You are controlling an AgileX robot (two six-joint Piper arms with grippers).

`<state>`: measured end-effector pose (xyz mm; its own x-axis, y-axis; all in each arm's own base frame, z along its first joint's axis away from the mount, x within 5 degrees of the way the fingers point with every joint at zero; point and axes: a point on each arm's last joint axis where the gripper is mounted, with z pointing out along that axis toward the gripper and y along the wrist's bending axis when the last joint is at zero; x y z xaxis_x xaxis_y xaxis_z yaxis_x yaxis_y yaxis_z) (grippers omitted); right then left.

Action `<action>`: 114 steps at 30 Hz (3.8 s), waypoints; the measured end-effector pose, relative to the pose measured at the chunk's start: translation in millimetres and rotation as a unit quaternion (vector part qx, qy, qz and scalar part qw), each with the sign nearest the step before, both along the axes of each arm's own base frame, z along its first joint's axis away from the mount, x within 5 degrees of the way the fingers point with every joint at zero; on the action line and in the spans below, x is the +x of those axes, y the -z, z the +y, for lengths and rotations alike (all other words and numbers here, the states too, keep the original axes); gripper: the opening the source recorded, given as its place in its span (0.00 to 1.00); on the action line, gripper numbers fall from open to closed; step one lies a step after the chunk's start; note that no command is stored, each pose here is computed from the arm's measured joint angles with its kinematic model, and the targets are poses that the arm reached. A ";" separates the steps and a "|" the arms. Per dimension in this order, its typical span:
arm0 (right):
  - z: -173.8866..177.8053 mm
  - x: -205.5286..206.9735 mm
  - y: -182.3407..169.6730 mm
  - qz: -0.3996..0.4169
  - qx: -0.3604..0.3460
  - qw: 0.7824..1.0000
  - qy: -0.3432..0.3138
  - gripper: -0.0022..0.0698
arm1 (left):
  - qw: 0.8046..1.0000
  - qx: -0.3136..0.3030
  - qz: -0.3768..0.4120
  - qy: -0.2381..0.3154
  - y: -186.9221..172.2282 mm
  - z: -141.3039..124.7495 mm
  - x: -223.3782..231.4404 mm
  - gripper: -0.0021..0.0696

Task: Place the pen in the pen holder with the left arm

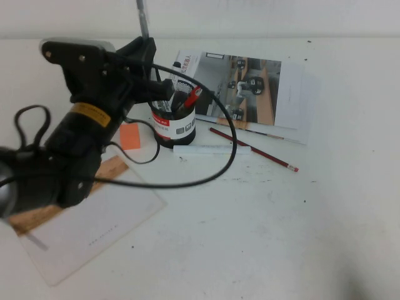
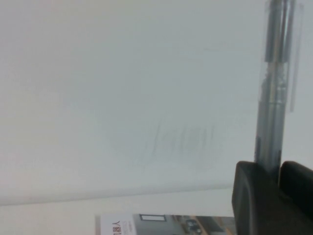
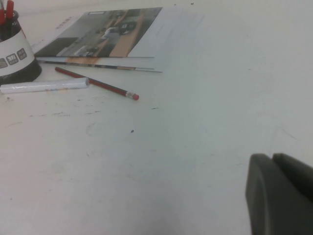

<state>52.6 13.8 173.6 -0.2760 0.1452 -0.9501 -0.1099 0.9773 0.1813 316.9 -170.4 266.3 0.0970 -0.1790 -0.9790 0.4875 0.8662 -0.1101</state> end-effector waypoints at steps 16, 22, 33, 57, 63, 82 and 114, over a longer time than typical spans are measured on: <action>0.0 0.0 0.0 0.000 0.000 1.000 0.000 0.00 | 0.999 0.025 0.032 0.007 49.8 -19.5 46.5 0.09; 0.0 0.0 0.0 0.000 0.000 1.000 0.000 0.00 | 0.998 0.044 0.044 0.006 61.3 -20.5 48.5 0.09; 0.0 0.0 0.0 0.000 0.000 1.000 0.000 0.00 | 0.997 0.053 0.059 0.005 69.8 -21.0 49.8 0.09; 0.0 0.0 0.0 0.000 0.000 1.000 0.000 0.00 | 0.986 0.151 0.076 0.004 -47.3 8.3 -7.6 0.06; 0.0 0.0 0.0 0.000 0.000 1.000 0.000 0.00 | 0.991 0.133 0.024 -0.003 -86.4 46.2 -81.2 0.04; 0.0 0.0 0.0 0.000 0.000 1.000 0.000 0.00 | 0.984 0.146 0.104 -0.016 -31.5 115.4 -207.4 0.03; 0.0 0.0 0.0 0.000 0.000 1.000 0.000 0.00 | 0.953 0.077 0.211 -0.203 92.0 166.7 -264.1 0.03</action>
<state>52.6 13.8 173.6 -0.2760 0.1452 -0.9501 -0.1099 0.9773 0.1813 52.9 -3.7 174.3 -0.2804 -0.0625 -0.9579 0.0497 0.9956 -0.0795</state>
